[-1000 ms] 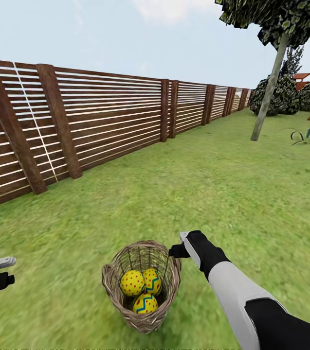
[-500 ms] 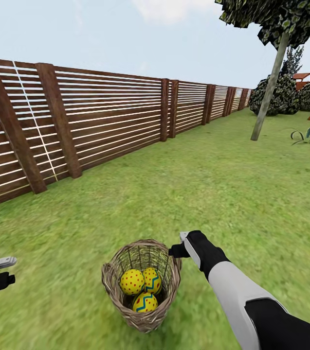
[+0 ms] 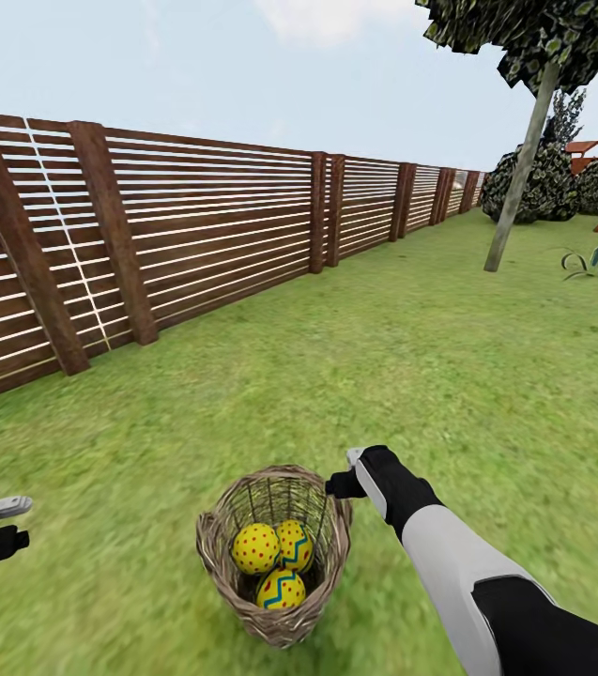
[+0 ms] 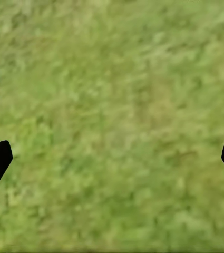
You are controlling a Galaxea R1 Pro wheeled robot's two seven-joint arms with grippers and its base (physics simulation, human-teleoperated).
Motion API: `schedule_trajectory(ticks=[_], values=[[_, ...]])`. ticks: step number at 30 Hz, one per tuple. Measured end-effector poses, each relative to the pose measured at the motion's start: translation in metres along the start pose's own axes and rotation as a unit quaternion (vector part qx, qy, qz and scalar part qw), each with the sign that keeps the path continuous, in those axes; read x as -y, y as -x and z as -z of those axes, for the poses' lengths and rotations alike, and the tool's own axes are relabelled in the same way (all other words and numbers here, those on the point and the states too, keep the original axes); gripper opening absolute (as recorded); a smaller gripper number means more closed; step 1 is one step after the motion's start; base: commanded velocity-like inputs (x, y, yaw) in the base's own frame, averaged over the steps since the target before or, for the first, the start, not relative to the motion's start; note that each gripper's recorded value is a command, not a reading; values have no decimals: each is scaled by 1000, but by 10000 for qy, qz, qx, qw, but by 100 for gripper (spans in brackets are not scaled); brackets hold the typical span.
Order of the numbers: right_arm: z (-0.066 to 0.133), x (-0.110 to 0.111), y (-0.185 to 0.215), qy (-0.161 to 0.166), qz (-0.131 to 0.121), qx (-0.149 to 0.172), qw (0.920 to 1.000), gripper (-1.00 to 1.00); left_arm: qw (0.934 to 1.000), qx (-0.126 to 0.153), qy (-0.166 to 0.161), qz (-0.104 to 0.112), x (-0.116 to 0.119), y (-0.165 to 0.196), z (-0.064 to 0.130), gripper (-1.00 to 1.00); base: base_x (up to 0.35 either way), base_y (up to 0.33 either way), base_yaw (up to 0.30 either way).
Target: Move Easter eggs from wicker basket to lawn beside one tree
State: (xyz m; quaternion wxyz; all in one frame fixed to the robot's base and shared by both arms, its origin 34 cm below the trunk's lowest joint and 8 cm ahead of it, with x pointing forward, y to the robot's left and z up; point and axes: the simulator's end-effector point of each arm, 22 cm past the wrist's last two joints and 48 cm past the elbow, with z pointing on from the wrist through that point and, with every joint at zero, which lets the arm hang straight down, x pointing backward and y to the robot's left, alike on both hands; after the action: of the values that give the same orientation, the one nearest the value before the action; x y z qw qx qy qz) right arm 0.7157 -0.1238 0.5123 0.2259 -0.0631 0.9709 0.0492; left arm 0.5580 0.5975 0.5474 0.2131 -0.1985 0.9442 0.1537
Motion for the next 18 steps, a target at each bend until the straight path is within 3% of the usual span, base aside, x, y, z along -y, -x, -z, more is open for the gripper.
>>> schedule_trajectory(ticks=[10,18], values=[[0,0,-1,-1,16,-14,10000,100,10000,-3,0,-1,0,0,0,100,132,41,0],[0,0,-1,-8,19,-11,10000,100,10000,-2,1,-1,0,0,0,100,33,7,0]])
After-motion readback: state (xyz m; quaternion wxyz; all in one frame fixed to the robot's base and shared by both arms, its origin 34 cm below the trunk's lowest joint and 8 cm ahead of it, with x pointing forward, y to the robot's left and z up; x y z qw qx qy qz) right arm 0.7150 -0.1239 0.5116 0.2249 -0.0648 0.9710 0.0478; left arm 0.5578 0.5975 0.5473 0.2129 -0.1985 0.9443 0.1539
